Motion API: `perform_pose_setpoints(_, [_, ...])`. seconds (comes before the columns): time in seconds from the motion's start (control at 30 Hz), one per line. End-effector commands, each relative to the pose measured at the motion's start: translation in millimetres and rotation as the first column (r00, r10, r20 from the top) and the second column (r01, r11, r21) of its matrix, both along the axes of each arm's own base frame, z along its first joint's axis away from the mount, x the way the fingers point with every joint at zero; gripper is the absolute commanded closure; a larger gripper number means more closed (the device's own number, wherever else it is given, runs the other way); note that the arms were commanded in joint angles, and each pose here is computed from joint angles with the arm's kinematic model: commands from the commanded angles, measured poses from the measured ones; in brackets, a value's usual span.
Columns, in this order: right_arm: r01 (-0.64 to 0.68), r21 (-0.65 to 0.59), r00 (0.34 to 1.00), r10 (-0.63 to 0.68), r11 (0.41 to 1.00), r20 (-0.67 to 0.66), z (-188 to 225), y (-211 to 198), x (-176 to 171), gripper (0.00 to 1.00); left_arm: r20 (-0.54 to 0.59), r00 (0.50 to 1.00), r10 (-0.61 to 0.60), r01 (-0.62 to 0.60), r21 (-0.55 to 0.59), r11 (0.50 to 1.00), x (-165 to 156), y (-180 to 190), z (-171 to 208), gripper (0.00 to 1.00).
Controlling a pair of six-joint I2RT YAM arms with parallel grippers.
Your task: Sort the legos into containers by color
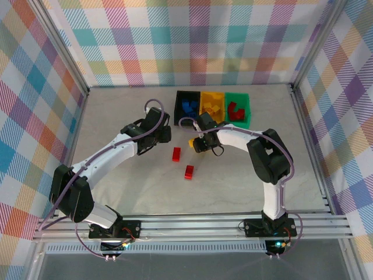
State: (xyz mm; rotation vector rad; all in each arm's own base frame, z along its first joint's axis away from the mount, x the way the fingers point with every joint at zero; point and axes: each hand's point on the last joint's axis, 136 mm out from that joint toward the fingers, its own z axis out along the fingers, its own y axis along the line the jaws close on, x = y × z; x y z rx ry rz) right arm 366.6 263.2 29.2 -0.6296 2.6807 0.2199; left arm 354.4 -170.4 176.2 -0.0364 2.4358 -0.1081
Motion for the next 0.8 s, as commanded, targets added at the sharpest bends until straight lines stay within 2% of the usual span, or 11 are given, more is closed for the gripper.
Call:
perform_pose_setpoints(0.0, [0.007,0.004,0.997,-0.008,1.0,0.075,42,-3,11,0.6,0.004,1.0,-0.001,0.001,-0.002,1.0,-5,4,8,0.4])
perform_pose_setpoints(0.37, [0.094,0.06,0.974,-0.105,0.994,0.201,111,-34,71,0.59,-0.021,0.994,-0.105,0.103,-0.067,0.992,-6,-20,-4,0.41])
perform_pose_setpoints(0.77, [0.174,0.098,0.957,-0.192,0.98,0.219,110,-53,160,0.57,-0.026,0.981,-0.193,0.19,-0.088,0.978,-6,-43,-8,0.4])
